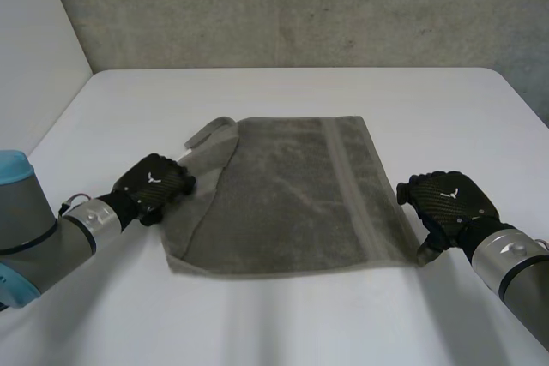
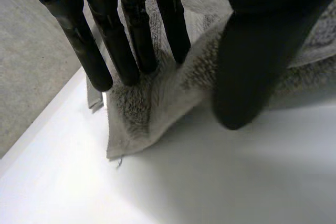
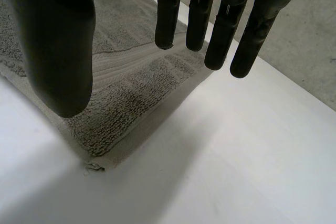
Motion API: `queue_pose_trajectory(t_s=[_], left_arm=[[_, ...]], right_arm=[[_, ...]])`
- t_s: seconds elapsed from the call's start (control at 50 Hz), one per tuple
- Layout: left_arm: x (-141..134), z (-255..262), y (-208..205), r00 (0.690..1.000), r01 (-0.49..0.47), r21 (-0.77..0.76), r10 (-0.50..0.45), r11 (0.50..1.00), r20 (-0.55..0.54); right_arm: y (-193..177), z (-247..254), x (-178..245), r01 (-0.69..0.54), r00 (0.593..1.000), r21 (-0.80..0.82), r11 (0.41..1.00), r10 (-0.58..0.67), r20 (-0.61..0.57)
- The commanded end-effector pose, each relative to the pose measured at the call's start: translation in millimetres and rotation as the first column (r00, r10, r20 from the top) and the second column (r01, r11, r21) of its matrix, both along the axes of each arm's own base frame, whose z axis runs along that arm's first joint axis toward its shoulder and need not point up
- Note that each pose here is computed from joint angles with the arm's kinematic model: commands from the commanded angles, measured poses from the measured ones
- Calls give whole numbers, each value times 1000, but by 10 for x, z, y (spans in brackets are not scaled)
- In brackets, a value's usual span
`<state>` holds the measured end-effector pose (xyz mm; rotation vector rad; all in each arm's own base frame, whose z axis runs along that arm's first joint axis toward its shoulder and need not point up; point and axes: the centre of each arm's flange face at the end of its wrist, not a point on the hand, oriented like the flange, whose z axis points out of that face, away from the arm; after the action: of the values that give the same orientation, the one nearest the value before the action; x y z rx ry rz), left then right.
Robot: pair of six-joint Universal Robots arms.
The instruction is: Fold the laundry
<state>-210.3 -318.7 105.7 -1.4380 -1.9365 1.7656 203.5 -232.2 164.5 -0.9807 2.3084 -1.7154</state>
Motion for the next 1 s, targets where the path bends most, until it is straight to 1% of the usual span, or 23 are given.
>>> queue_pose_trajectory(t_s=[0.02, 0.18, 0.3, 0.4, 0.44, 0.46, 0.5, 0.54, 0.56, 0.6, 0.66, 0.7, 0.72, 0.76, 0.78, 0.82, 0.84, 0.86, 0.88, 0.92, 0.94, 0.98, 1.0], left_arm=[[-2, 28, -25, 1000, -6, -6, 6, 1000, -5], [12, 181, -13, 999, -20, -22, 19, 1000, -27], [35, 283, 19, 998, -37, -13, 36, 999, -52], [102, 452, 18, 994, -86, -31, 84, 996, -69], [137, 551, 41, 990, -128, -37, 126, 991, -59], [137, 551, 41, 990, -129, -37, 126, 991, -59], [177, 650, 66, 984, -175, -37, 173, 984, -45], [190, 689, 81, 981, -193, -33, 192, 981, -38], [190, 690, 81, 981, -193, -33, 192, 981, -38], [199, 746, 123, 976, -217, -21, 217, 976, -27], [194, 810, 160, 973, -230, -19, 230, 973, -19], [197, 849, 175, 972, -236, -21, 236, 972, -19], [199, 892, 187, 970, -242, -25, 241, 970, -20], [201, 941, 194, 969, -247, -35, 247, 968, -20], [201, 941, 194, 969, -248, -35, 247, 968, -20], [220, 1008, 188, 963, -270, -44, 269, 962, -21], [220, 1008, 188, 963, -270, -44, 269, 962, -21], [216, 1041, 185, 960, -280, -44, 279, 959, -27], [208, 1072, 182, 956, -291, -39, 289, 956, -38], [206, 1105, 169, 951, -307, -33, 305, 951, -55], [206, 1105, 169, 951, -307, -33, 305, 951, -55], [226, 1161, 128, 935, -344, -13, 342, 939, -90], [227, 1162, 128, 935, -345, -13, 342, 939, -90]], right_arm=[[3, -18, 1, -1, 1000, 6, 1000, 1, -1], [14, -34, 9, -5, 1000, 14, 1000, 5, -2], [86, -57, 85, -38, 999, 23, 999, 38, -1], [167, -111, 173, -73, 997, 46, 996, 73, 3], [211, -149, 249, -102, 995, 61, 993, 102, 5], [211, -149, 250, -102, 995, 61, 993, 102, 5], [239, -174, 296, -117, 993, 73, 990, 116, 11], [278, -196, 402, -139, 990, 100, 985, 134, 53], [278, -196, 402, -139, 990, 100, 985, 134, 53], [304, -227, 497, -153, 985, 142, 978, 139, 106], [315, -233, 548, -166, 980, 155, 974, 147, 132], [359, -261, 653, -203, 970, 178, 963, 173, 171], [359, -261, 653, -204, 970, 178, 963, 173, 171], [363, -245, 741, -221, 961, 186, 957, 181, 210], [363, -245, 741, -221, 961, 186, 957, 181, 211], [357, -201, 863, -239, 947, 188, 953, 186, 260], [357, -201, 863, -239, 947, 188, 953, 186, 261], [361, -181, 931, -250, 939, 192, 949, 188, 289], [361, -181, 932, -250, 938, 192, 949, 188, 290], [367, -141, 1065, -266, 920, 201, 943, 187, 343], [367, -140, 1065, -267, 920, 201, 943, 187, 344], [418, -142, 1206, -296, 904, 220, 929, 199, 378], [418, -142, 1207, -297, 904, 220, 929, 199, 378]])
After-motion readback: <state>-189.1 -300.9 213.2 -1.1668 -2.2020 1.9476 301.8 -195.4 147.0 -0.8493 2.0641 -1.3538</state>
